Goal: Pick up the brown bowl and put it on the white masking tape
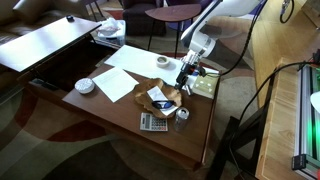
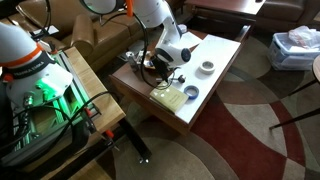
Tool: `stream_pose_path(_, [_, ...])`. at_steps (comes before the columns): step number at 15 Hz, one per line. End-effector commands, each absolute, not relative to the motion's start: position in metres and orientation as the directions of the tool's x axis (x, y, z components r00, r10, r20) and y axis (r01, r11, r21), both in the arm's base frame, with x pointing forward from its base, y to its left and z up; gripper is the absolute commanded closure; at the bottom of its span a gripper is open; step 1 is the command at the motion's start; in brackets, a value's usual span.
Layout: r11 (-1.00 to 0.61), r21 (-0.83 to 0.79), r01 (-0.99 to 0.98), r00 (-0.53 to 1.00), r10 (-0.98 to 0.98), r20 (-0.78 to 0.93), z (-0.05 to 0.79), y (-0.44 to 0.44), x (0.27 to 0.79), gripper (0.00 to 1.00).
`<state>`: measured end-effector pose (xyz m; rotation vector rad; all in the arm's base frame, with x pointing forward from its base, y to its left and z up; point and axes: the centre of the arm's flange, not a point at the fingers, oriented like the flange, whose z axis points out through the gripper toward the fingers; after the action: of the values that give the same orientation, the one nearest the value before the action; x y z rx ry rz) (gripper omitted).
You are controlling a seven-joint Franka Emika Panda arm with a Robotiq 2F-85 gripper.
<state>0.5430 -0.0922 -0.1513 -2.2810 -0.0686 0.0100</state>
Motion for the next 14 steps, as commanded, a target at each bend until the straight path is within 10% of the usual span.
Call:
stream_pose_path(1, [-0.667,-0.741,0.076,0.997,0.036,0.07,-0.167,-0.094,0.552,0.0])
stream_pose_path(8, [-0.665,-0.744,0.061,0.998,0.03,0.056,-0.192,-0.087,0.569,0.05])
stream_pose_path(9, [-0.66,-0.749,0.056,0.998,0.034,0.045,-0.195,-0.083,0.571,0.28])
stream_pose_path(14, [-0.641,-0.767,0.031,0.999,0.033,0.013,-0.192,-0.076,0.576,0.63])
